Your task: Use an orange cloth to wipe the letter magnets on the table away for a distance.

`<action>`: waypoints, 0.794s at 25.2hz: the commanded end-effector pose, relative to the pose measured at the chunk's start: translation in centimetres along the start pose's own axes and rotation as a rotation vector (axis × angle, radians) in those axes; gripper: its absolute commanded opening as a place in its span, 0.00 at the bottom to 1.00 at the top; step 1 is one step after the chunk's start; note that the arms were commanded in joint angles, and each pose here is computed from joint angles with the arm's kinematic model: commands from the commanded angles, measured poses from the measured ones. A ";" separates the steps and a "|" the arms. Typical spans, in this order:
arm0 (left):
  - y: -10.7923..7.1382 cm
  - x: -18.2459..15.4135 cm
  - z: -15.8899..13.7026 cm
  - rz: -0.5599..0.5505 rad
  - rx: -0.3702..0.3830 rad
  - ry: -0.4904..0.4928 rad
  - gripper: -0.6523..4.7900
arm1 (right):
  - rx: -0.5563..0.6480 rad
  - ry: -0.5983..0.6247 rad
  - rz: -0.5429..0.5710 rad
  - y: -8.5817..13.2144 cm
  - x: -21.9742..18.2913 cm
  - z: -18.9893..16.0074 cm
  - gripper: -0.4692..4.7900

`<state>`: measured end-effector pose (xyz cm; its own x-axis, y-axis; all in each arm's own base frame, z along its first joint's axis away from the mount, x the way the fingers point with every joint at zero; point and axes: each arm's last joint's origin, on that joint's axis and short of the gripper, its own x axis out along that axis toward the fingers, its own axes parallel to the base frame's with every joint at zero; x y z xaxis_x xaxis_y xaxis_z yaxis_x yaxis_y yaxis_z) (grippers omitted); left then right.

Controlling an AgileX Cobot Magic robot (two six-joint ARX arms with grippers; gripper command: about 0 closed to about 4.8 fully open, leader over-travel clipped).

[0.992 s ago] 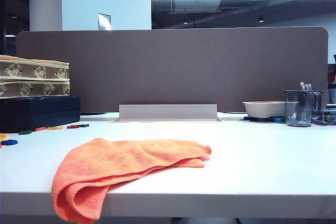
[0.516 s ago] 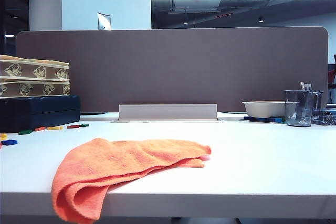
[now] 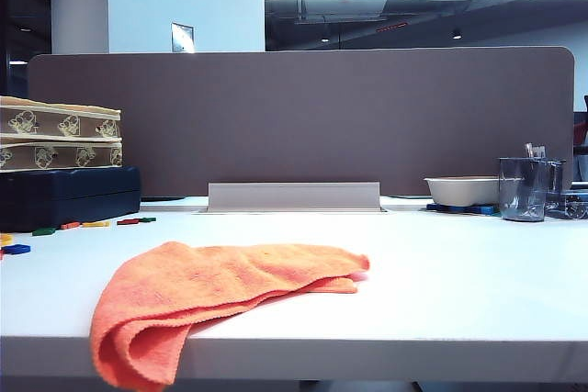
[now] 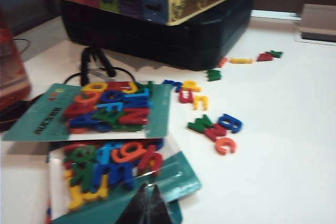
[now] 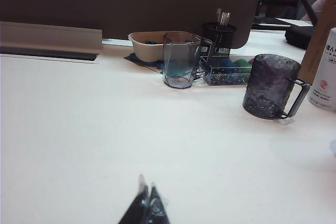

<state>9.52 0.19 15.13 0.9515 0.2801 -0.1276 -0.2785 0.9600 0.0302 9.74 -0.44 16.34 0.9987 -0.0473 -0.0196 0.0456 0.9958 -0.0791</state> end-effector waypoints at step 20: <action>0.0 0.1 0.0 -0.219 -0.018 0.017 0.11 | 0.001 -0.012 -0.002 0.0 0.0 -0.1 0.08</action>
<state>9.62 0.25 15.09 0.9870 0.0720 -0.1436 -0.0748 0.9971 -0.0141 9.74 -0.44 16.34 0.9987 -0.0473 -0.0196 0.0456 0.9958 -0.0791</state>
